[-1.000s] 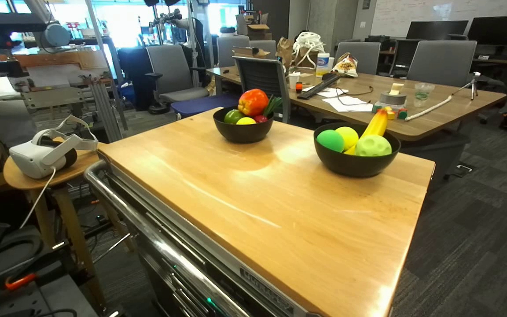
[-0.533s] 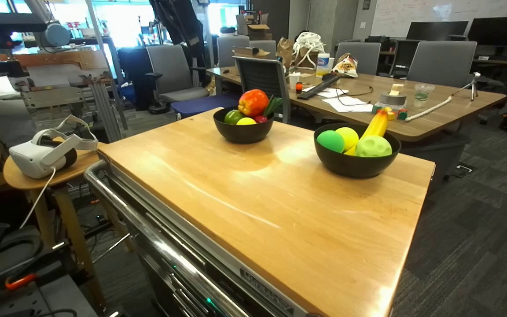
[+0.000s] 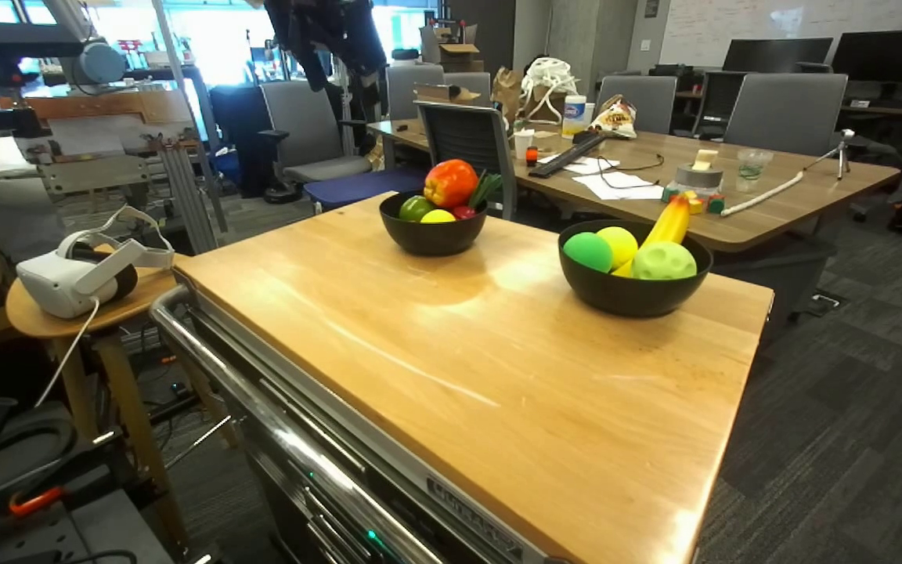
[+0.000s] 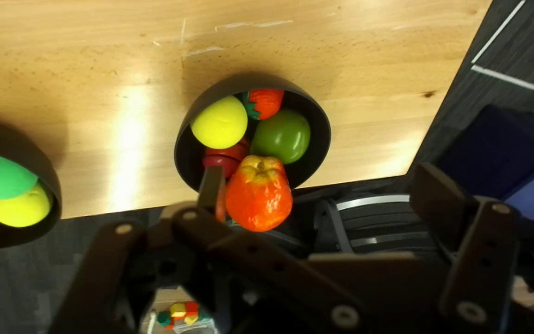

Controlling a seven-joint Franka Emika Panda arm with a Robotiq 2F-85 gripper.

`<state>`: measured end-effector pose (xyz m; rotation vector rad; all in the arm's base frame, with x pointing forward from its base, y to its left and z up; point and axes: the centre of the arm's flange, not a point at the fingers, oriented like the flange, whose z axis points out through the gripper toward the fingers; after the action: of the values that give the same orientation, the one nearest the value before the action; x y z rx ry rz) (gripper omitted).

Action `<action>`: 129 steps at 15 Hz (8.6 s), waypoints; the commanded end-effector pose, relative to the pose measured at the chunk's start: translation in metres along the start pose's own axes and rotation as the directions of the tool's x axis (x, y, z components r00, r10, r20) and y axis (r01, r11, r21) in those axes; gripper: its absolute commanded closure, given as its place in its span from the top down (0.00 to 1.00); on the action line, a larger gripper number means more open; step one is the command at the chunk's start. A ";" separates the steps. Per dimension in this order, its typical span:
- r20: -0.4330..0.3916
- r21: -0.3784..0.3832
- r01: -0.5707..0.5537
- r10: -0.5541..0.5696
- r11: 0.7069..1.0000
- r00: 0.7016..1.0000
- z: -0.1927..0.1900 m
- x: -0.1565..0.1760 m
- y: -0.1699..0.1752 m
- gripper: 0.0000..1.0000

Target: Take the toy fruits and vegetables from the black bowls and place them on the table

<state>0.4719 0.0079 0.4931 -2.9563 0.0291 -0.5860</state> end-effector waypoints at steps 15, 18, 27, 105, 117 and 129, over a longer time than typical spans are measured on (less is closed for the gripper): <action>-0.009 0.003 0.264 -0.264 0.965 0.965 0.083 0.097 0.034 1.00; -0.043 -0.019 0.262 -0.262 0.965 0.964 0.105 0.111 0.029 1.00; -0.003 -0.023 0.274 -0.274 0.962 0.962 0.171 0.134 0.024 1.00; -0.114 -0.161 -0.216 0.200 0.963 0.973 0.158 0.094 0.102 1.00; -0.107 0.009 -0.417 0.416 0.909 0.903 0.176 0.112 0.102 1.00; -0.070 -0.056 -0.336 0.332 0.940 0.941 0.223 0.120 0.084 0.17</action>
<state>0.6542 -0.0539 0.3142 -2.8977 0.5624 -0.6013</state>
